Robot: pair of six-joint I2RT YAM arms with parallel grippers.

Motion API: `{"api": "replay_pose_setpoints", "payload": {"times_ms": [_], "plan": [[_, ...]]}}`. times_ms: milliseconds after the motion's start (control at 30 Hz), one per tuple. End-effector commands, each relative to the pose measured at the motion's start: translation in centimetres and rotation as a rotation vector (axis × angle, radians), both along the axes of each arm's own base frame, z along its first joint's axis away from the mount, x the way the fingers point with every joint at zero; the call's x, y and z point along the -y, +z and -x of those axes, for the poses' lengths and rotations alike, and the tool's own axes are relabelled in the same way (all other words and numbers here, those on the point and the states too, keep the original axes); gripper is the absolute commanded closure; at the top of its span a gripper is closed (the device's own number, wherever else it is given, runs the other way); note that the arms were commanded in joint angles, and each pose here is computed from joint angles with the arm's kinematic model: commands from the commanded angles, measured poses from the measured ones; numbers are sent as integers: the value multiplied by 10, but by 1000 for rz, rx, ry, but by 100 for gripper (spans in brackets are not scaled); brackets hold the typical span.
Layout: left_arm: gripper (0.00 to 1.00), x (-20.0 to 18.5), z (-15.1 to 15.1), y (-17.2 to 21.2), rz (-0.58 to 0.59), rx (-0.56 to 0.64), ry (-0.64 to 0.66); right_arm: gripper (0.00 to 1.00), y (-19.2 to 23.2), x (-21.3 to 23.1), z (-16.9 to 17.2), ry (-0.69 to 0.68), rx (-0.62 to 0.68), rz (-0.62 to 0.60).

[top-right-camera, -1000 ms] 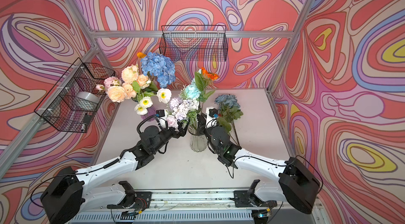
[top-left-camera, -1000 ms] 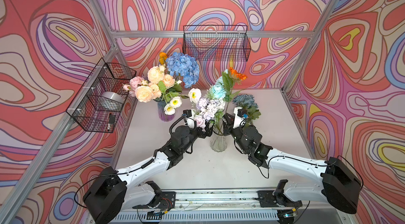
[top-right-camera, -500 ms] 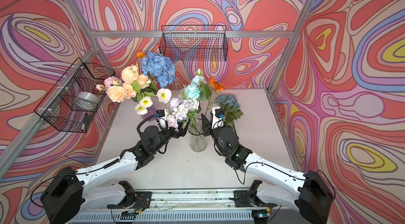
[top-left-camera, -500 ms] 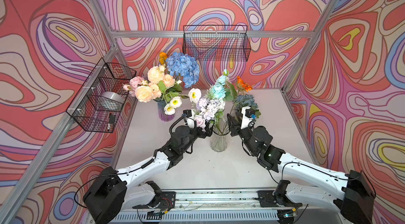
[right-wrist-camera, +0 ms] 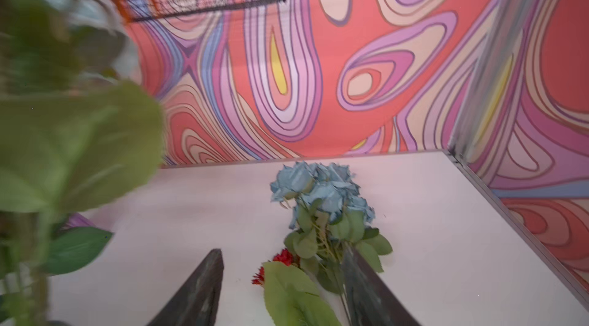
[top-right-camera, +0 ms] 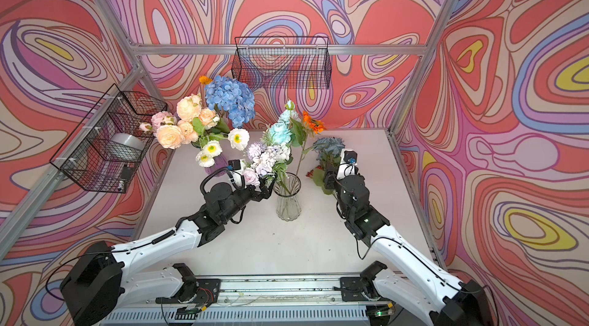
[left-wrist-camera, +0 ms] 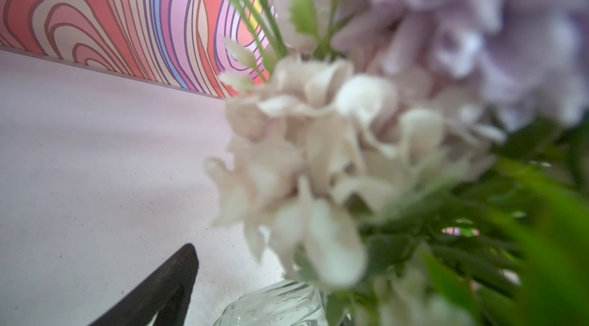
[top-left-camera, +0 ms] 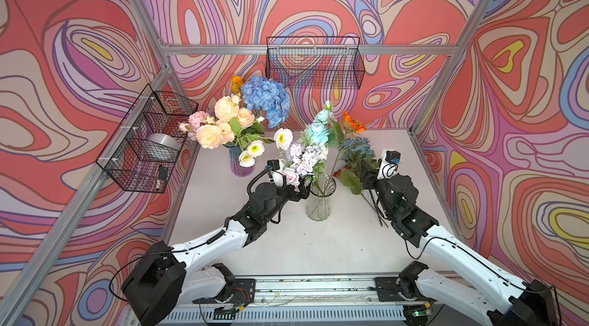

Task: Arrange the flowers into the vase
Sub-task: 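Open the right gripper and withdraw it toward the loose blue roses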

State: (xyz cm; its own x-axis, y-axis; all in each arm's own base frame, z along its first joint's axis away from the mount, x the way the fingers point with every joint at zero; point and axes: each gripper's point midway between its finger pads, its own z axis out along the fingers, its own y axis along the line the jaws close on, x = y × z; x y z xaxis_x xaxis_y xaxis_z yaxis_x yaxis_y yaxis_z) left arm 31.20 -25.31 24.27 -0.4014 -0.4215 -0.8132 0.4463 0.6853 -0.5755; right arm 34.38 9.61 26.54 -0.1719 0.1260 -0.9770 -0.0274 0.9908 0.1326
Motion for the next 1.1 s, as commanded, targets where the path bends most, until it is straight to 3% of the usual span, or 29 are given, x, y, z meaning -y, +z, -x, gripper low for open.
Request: {"api": "replay_pose_setpoints", "payload": {"times_ms": [0, 300, 500, 867, 1067], "plan": [[1, 2, -4, 17, 33, 26, -1, 38, -47, 5, -10, 15, -203, -11], [1, 0, -4, 17, 25, 27, 5, 39, -131, 51, -50, -96, -615, 17], [1, -1, -4, 16, 20, 27, 12, 40, -155, 66, -64, -111, -696, -28], [1, 0, -5, 15, 19, 25, 13, 43, -203, 53, -67, -36, -887, -41], [1, -1, -6, 14, 13, 20, 15, 57, -217, 65, -63, -97, -925, 0]]}}
